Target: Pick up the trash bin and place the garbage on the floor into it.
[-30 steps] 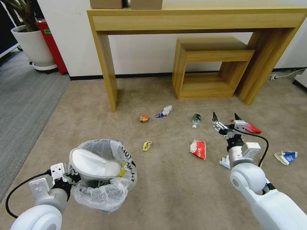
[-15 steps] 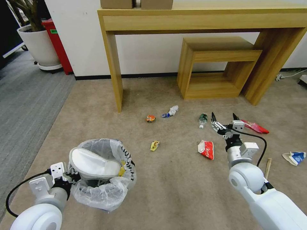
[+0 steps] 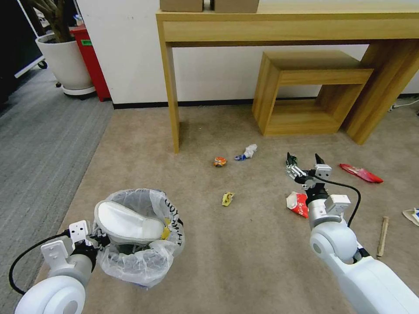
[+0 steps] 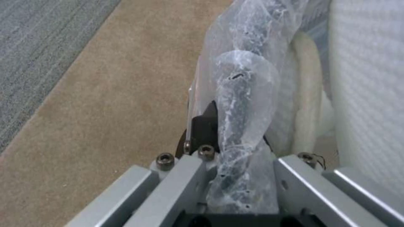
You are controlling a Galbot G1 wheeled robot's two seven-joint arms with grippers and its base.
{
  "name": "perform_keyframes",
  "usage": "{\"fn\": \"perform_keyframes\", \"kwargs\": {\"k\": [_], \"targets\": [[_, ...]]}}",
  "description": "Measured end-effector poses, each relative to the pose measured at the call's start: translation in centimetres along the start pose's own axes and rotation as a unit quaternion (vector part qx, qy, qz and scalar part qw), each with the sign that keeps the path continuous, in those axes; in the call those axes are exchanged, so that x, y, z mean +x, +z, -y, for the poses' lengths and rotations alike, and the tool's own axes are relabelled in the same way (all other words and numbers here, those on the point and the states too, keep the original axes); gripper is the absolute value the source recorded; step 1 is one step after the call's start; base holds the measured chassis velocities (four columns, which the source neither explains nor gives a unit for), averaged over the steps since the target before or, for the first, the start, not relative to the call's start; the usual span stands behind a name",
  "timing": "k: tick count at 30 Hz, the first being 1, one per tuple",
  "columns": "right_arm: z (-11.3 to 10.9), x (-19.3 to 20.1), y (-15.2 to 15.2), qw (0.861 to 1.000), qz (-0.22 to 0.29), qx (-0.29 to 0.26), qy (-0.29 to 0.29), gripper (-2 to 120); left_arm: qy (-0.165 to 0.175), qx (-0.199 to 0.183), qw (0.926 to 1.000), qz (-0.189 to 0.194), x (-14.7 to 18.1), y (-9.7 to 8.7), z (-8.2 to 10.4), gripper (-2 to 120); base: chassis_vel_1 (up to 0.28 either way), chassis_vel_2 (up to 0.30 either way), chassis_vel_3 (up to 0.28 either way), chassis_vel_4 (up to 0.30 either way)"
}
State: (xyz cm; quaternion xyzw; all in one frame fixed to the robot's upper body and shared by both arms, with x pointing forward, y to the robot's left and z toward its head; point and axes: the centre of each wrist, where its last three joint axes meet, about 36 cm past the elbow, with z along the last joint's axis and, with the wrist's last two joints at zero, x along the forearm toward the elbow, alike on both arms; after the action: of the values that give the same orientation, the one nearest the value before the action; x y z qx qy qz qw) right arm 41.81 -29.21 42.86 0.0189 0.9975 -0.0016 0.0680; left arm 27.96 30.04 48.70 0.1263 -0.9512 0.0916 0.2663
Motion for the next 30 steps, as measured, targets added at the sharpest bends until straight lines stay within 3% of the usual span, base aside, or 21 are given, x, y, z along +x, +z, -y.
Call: {"fn": "perform_keyframes", "kwargs": {"k": [15, 30], "targets": [[0.01, -0.21, 0.23, 1.000, -0.007, 0.006, 0.002, 82, -0.001, 0.002, 1.0000, -0.001, -0.51, 0.03, -0.12, 1, -0.018, 0.023, 0.022, -0.022], [0.00, 0.24, 0.50, 1.000, -0.009, 0.004, 0.002, 87, 0.000, 0.003, 1.0000, -0.001, -0.44, 0.18, -0.02, 1, -0.213, 0.216, 0.226, -0.216]]}}
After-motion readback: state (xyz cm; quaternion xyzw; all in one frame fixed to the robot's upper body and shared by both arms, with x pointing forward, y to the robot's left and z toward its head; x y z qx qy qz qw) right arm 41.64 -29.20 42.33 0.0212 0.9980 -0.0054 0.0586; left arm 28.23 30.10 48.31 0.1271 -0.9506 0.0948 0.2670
